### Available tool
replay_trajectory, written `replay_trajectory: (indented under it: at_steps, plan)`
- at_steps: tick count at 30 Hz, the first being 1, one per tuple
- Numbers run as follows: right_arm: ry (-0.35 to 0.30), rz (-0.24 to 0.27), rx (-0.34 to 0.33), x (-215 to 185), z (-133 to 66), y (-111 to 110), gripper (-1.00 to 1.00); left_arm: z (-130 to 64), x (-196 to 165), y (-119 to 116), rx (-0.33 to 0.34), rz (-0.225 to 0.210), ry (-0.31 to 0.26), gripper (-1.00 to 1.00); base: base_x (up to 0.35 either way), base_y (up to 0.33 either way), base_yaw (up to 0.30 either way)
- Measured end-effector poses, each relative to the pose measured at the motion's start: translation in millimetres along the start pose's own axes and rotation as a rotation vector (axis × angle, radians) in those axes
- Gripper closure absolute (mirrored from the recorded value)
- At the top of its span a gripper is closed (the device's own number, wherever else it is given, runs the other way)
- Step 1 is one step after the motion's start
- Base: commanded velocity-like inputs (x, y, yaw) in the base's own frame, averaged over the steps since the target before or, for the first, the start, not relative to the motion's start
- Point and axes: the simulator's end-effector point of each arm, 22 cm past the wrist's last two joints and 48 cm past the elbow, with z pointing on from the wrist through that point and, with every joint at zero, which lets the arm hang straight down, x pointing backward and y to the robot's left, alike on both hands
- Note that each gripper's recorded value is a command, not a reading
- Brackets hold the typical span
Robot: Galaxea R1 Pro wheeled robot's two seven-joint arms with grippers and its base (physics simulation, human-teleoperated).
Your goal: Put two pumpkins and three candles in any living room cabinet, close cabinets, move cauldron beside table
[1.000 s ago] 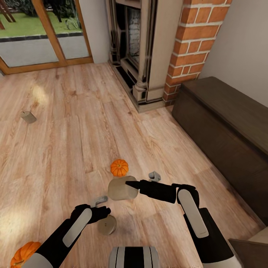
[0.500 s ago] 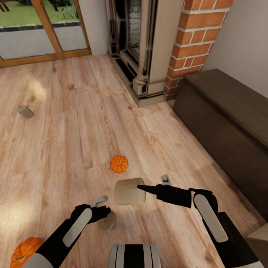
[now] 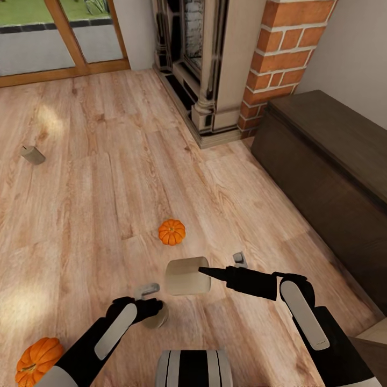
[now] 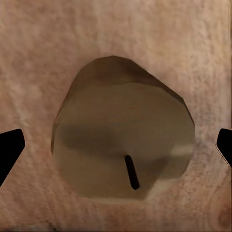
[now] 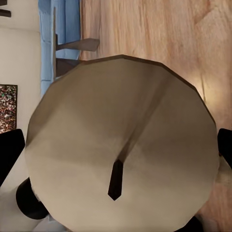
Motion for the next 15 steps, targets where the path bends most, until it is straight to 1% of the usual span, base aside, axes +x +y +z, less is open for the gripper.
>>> replay_trajectory:
  at_steps: [3,8,10,15]
  plan:
    - [0.000,-0.001,0.004,0,0.0,-1,1.00,0.3,1,-4,0.003,0.009,-0.007,-1.00,0.000,0.000,0.000]
    - [0.002,0.003,0.007,1,0.6,-3,1.00,2.3,6,-7,0.004,0.024,-0.001,-1.00,0.000,0.000,0.000]
    - [0.006,0.009,0.013,3,1.6,-8,1.00,5.4,9,-7,0.005,0.024,0.006,-1.00,0.000,0.000,0.000]
    - [0.008,0.011,0.016,4,2.2,-10,1.00,7.0,9,-8,0.005,0.019,0.001,-1.00,0.000,0.000,0.000]
